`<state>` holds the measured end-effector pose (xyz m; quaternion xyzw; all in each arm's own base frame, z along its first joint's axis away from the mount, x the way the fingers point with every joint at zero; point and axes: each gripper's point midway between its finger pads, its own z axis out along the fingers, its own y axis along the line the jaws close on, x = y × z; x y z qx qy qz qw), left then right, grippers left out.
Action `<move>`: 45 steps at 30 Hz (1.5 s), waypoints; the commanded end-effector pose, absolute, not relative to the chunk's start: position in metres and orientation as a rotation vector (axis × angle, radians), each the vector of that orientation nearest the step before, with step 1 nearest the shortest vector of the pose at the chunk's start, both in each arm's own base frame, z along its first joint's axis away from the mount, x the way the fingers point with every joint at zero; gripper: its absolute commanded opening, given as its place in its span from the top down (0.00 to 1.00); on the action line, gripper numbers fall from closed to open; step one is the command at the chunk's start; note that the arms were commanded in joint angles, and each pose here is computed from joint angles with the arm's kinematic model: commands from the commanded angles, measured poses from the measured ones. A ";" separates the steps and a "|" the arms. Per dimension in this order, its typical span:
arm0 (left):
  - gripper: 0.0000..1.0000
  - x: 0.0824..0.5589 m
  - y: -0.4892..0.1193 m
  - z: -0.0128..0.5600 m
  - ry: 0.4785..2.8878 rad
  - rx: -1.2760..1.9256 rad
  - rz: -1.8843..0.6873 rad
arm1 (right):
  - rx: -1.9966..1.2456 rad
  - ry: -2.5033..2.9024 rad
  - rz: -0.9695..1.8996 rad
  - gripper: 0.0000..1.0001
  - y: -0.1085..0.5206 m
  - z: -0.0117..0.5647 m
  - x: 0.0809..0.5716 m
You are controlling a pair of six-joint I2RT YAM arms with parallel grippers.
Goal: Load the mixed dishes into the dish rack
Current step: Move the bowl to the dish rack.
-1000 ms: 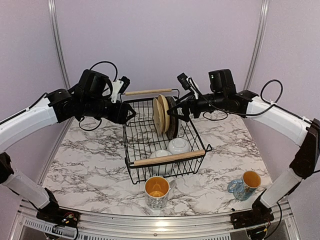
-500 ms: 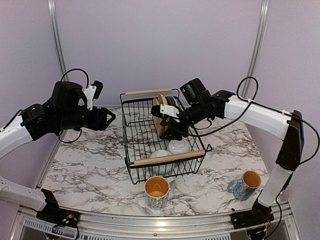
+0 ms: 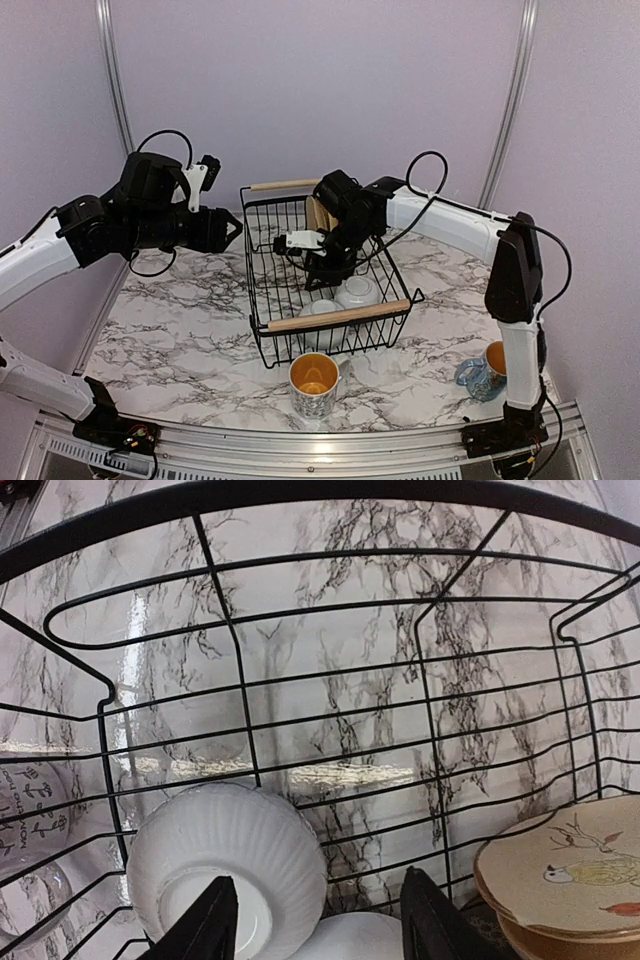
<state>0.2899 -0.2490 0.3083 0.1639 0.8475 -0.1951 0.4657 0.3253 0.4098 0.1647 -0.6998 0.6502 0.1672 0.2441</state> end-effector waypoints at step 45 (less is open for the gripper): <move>0.44 0.068 -0.398 0.188 2.177 1.745 -0.300 | -1.303 1.890 0.514 0.32 0.196 0.273 0.282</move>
